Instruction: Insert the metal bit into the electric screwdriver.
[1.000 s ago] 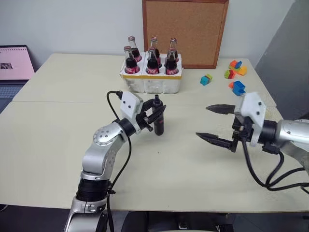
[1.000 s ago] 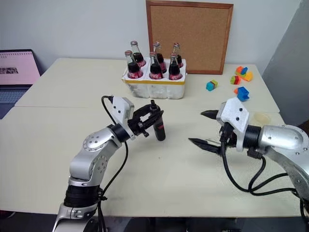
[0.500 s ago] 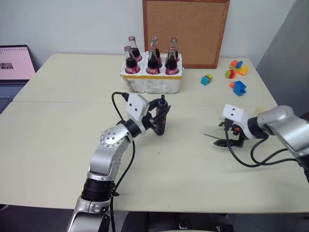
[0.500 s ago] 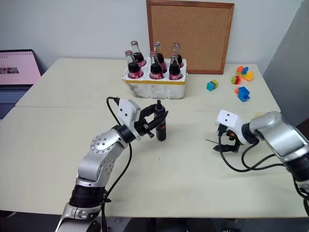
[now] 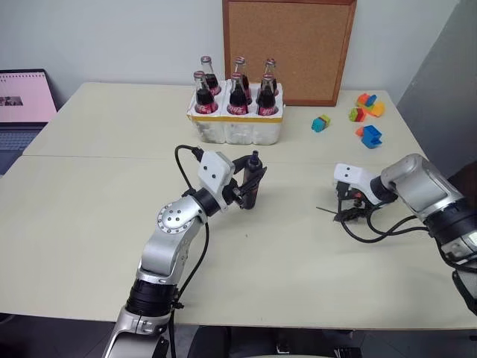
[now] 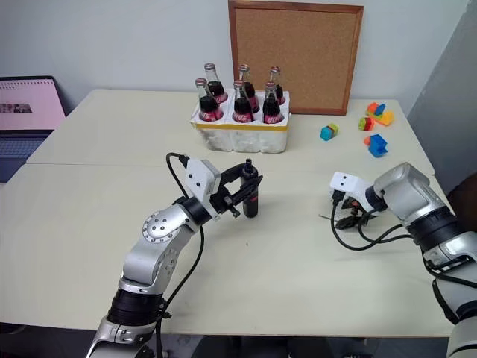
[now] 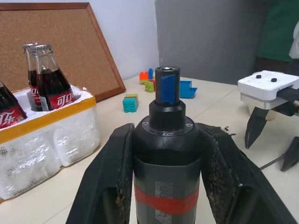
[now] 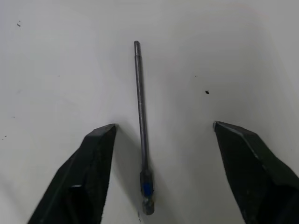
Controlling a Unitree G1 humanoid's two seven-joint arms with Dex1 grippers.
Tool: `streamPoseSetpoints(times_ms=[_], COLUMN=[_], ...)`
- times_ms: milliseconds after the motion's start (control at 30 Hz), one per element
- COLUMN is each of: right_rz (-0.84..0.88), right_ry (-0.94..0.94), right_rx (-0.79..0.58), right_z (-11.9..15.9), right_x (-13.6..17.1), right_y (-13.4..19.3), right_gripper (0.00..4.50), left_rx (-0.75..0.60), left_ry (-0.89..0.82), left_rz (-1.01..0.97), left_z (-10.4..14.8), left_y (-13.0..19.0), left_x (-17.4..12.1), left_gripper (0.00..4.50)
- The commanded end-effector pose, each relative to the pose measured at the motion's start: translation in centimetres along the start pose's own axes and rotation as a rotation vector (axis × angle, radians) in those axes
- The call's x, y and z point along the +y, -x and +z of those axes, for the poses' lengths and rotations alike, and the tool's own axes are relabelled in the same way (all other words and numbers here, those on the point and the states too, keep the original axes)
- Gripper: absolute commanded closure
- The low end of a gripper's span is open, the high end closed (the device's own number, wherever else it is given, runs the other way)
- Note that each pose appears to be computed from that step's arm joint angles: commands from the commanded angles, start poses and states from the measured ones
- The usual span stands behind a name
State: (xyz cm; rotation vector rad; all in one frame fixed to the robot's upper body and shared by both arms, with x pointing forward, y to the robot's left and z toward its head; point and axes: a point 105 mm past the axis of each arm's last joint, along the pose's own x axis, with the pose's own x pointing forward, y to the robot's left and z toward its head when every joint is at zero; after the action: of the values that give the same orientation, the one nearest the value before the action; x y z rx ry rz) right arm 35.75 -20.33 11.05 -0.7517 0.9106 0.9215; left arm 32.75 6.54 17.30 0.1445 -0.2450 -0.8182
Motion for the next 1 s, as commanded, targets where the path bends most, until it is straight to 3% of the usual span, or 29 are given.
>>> streamPoseSetpoints(times_ms=[33,133,400,567,767,1000], right_rz=[0.016,0.044,0.101,0.092,0.037,-0.052], right_ry=[0.023,0.023,0.003,-0.042,-0.071,-0.138], right_rx=[0.008,0.013,-0.025,-0.094,-0.296,-0.705], right_z=[0.4,0.3,0.9,1.4,3.4,6.5], right_x=[0.1,0.6,1.8,2.1,2.5,4.9], right_y=[0.2,0.1,0.7,1.4,4.1,9.7], right_gripper=[2.16,2.65,4.49,4.5,4.5,4.5], left_rx=[0.066,0.066,0.047,0.023,-0.019,-0.123], left_ry=[0.028,0.023,-0.009,-0.039,-0.033,0.032], left_rz=[-0.022,-0.019,-0.028,-0.012,-0.026,-0.054], left_z=[-1.7,-1.6,-1.2,-0.7,0.4,3.9], left_y=[0.1,0.0,-0.3,-0.6,-1.2,-2.6], left_x=[-0.7,-0.6,-0.5,0.1,0.4,0.4], left_gripper=[2.85,2.85,2.85,2.85,2.85,2.85])
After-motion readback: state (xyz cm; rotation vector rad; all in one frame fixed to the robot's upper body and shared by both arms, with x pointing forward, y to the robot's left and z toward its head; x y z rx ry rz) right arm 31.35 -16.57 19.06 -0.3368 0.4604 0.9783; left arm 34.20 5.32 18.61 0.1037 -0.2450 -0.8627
